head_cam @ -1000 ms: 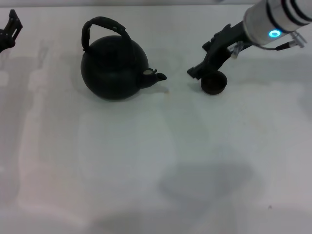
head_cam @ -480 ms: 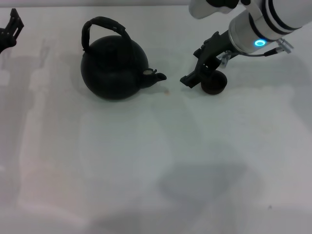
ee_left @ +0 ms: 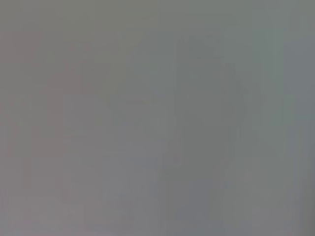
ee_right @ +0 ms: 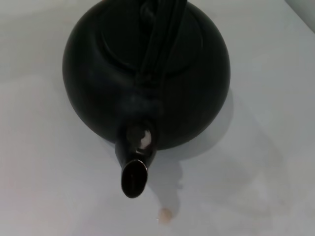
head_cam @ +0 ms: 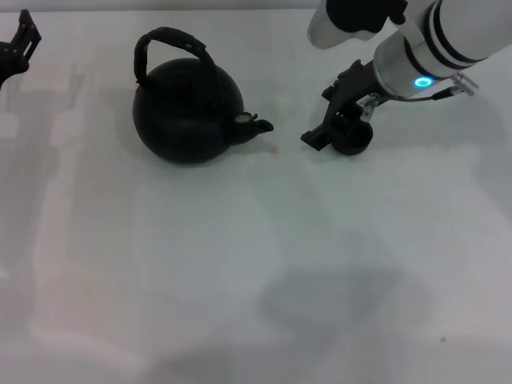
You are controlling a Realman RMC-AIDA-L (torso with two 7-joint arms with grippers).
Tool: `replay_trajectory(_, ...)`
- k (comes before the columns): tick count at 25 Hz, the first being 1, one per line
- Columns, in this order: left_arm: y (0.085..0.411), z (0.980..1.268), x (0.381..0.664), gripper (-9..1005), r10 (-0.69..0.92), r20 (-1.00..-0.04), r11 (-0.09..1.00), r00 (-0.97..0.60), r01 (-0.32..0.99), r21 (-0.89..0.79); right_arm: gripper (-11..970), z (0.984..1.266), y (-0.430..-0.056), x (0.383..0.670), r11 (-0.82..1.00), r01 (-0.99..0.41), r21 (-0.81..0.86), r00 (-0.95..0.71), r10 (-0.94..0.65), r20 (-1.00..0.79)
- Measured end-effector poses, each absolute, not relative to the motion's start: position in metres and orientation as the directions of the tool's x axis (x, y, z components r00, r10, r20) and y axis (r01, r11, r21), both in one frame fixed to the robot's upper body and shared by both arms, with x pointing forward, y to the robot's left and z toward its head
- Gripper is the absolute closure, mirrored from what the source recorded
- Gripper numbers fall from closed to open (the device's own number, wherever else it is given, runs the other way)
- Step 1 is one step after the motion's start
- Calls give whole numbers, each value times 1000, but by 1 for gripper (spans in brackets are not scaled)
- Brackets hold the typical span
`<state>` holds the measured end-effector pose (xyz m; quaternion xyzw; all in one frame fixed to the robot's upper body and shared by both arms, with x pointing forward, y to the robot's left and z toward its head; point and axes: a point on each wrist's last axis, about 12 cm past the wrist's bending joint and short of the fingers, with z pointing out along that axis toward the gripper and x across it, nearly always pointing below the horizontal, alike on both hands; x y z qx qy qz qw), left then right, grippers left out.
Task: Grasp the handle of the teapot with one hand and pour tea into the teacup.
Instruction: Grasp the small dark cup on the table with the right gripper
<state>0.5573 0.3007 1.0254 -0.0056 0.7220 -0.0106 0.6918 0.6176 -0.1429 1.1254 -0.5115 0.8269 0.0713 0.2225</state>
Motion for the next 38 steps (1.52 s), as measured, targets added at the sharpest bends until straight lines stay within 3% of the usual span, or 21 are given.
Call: replay_trajectory(38, 302, 1024, 556, 118, -22, -999, 1000, -50, 3, -22, 124, 1095, -159, 621, 520, -847, -114, -448, -812, -375)
